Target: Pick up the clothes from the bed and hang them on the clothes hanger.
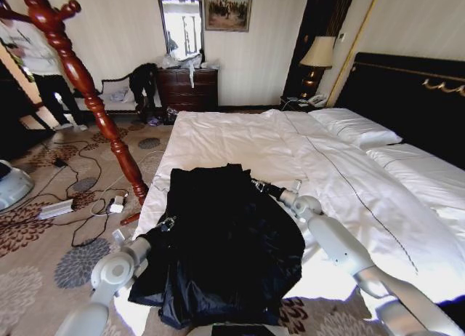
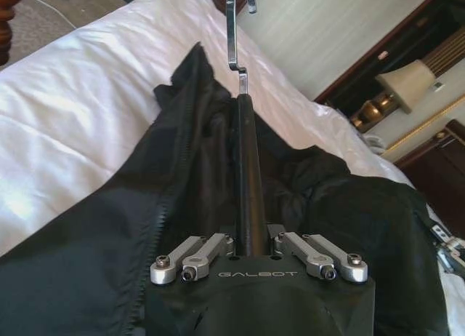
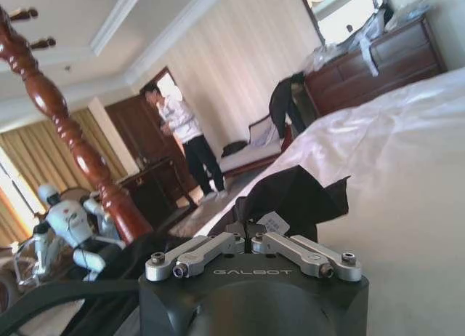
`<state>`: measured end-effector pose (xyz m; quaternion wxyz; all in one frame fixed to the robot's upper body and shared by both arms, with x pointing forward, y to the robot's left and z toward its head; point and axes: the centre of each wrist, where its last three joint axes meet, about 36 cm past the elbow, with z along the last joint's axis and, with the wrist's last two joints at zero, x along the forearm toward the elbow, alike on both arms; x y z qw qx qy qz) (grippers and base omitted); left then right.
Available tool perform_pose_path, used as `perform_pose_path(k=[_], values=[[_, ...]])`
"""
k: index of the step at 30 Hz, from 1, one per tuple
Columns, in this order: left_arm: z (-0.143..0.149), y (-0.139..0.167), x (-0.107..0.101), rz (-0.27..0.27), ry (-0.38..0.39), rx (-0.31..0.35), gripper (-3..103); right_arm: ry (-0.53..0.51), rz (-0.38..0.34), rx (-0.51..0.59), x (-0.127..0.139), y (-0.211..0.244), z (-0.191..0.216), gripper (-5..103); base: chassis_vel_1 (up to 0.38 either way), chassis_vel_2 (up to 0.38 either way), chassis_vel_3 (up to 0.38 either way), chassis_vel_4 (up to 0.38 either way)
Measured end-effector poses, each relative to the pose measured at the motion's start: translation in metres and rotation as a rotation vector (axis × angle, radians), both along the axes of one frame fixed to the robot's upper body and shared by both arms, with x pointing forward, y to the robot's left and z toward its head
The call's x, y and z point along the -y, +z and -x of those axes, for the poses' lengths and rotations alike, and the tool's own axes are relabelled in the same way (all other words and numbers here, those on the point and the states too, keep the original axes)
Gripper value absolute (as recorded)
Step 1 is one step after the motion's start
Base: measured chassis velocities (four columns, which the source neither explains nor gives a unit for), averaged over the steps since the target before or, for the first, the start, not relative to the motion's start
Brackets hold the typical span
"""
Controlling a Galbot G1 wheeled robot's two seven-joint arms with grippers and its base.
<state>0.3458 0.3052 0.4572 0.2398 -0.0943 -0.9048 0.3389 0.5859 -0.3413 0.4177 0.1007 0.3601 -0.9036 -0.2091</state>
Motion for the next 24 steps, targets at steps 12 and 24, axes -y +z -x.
perform_pose_path(k=[12,24], values=[[0.008,-0.007,0.019,0.118,-0.052,0.003,18,-0.067,-0.055,0.047,-0.001,0.018,-0.004,0,0.0,0.0,0.0,0.0],[0.021,-0.012,0.037,0.226,-0.208,-0.055,18,-0.061,-0.063,0.078,-0.006,0.021,-0.004,0,0.0,0.0,0.0,0.0]])
